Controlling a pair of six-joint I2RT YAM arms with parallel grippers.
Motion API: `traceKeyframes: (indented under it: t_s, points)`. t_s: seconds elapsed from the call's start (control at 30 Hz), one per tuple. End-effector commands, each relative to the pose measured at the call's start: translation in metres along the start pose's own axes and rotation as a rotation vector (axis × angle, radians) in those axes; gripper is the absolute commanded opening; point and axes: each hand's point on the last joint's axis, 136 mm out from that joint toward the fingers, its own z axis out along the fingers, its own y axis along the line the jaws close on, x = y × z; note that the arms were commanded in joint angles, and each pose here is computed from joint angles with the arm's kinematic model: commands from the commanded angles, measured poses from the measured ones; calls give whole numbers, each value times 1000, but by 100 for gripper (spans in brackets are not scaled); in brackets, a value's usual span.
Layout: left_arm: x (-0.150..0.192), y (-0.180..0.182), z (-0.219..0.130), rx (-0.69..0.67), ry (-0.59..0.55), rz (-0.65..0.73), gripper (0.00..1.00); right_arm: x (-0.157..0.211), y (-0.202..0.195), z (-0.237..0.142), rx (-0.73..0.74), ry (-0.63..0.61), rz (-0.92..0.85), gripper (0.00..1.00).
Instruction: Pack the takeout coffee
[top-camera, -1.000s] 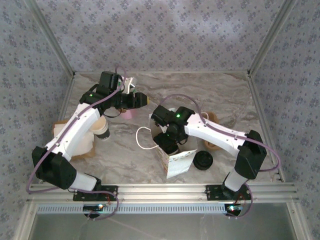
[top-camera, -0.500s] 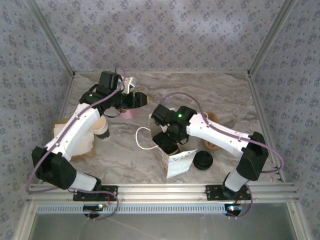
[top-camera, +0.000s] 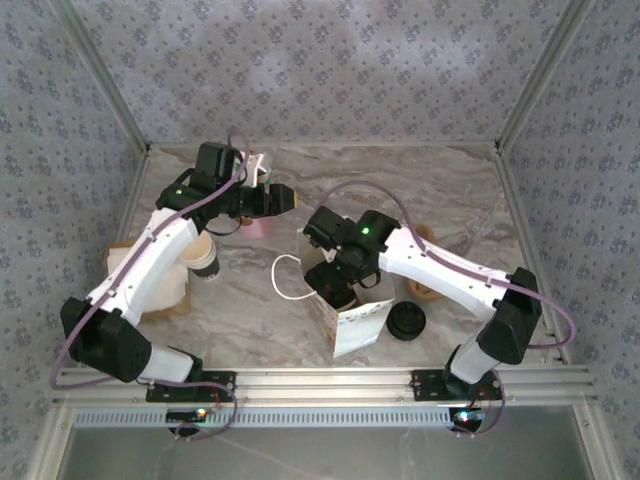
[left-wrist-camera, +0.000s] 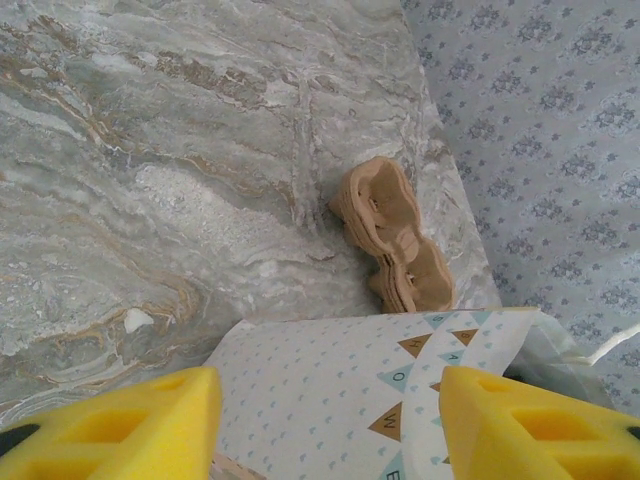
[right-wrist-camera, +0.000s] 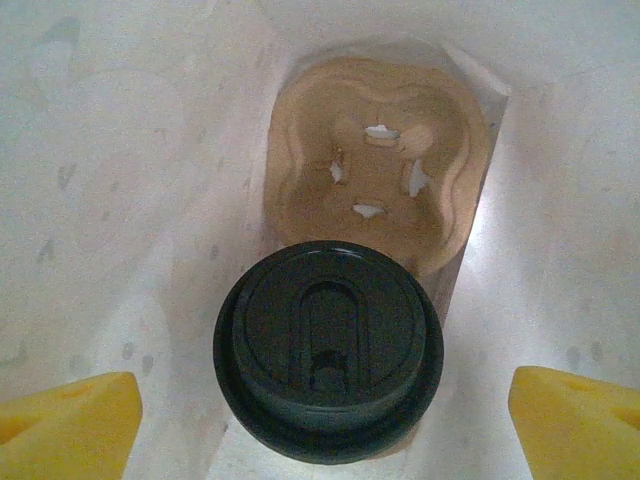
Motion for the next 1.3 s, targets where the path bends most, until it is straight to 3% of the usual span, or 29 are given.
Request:
traceKeyframes:
  t_s: [0.0,0.7,1.27]
  points:
    - [-8,-17,-18,26,-45,28,61,-2,1,-20,-4,-41,8,97]
    - [-9,-27,-34,31,-80,46,72,-8,5,-48,-37,-126,22,97]
    - [-11,-38,-53,32,-132,63,84,-12,12,-84,-118,-263,40,98]
